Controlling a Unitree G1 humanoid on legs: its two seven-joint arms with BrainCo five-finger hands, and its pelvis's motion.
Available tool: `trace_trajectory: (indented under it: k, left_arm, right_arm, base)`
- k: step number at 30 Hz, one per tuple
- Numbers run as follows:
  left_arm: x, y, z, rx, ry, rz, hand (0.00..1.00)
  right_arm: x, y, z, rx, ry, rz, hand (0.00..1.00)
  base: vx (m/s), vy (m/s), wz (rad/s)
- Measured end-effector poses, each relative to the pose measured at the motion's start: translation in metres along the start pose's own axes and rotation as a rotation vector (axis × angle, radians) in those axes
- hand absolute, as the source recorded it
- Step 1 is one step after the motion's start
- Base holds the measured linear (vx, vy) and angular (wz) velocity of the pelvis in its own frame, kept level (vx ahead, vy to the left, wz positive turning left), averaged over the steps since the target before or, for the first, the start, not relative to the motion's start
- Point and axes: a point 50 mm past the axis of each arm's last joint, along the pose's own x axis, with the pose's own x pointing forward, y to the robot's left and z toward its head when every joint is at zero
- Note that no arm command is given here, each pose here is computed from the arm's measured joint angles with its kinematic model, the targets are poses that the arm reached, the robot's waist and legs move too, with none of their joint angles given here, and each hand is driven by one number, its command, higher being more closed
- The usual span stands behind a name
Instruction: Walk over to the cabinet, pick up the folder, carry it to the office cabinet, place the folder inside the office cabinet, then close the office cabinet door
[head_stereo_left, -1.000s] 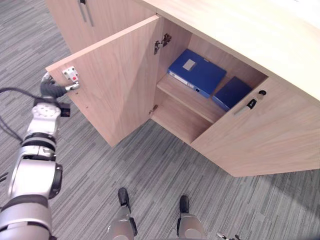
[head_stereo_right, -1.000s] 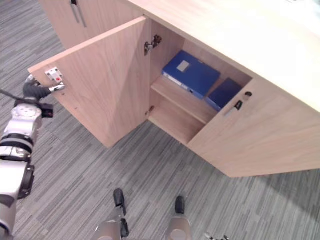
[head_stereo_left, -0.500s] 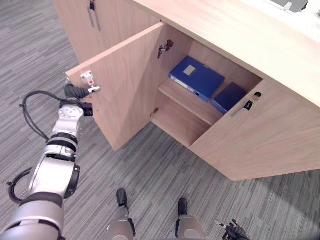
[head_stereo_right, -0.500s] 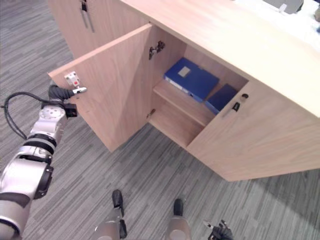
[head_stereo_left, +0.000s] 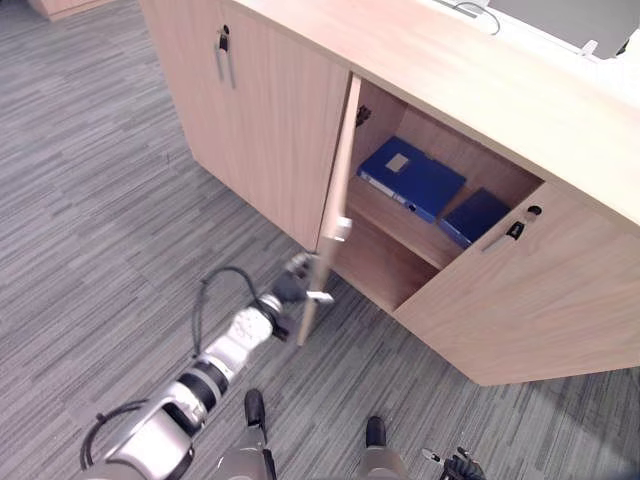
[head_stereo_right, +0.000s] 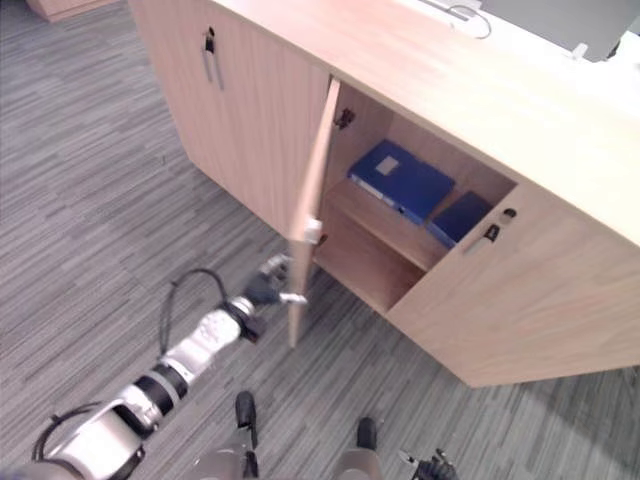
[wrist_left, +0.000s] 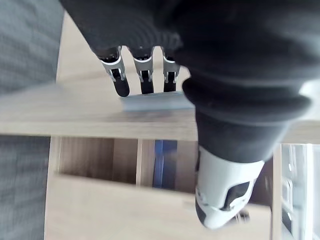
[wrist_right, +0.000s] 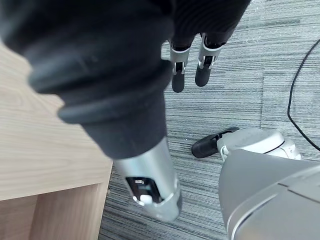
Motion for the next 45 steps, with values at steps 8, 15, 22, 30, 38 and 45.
trace_trajectory:
  k: [8, 15, 22, 30, 38, 45]
  left_arm:
    - [-0.036, -0.029, -0.035, -0.307, 0.055, -0.083, 0.0]
    - [-0.082, 0.005, -0.076, -0.488, 0.121, 0.277, 0.0]
    - [-0.119, 0.011, -0.128, -0.466, 0.35, 0.58, 0.0]
    - [-0.181, -0.015, -0.188, -0.751, 0.634, 0.864, 0.0]
    - [-0.224, -0.038, -0.211, -0.875, 0.784, 0.999, 0.0]
    - [-0.226, -0.048, -0.216, -0.876, 0.843, 0.978, 0.0]
  right_arm:
    - [-0.001, 0.002, -0.004, -0.107, 0.004, 0.014, 0.0]
    - [-0.001, 0.004, -0.004, -0.142, 0.005, 0.026, 0.0]
    - [-0.002, 0.0, -0.016, -0.145, 0.045, 0.009, 0.0]
    - [-0.006, -0.009, -0.031, -0.098, 0.096, -0.027, 0.0]
    - [-0.006, -0.027, -0.03, -0.066, 0.098, -0.077, 0.0]
    - [-0.008, -0.031, -0.043, 0.02, 0.145, -0.11, 0.0]
  base:
    - [0.1, -0.038, -0.17]
    - [0.1, -0.041, -0.29]
    - [0.02, -0.051, -0.23]
    - [-0.11, -0.079, 0.0]
    - [-0.05, -0.035, -0.48]
    - [0.13, 0.117, -0.48]
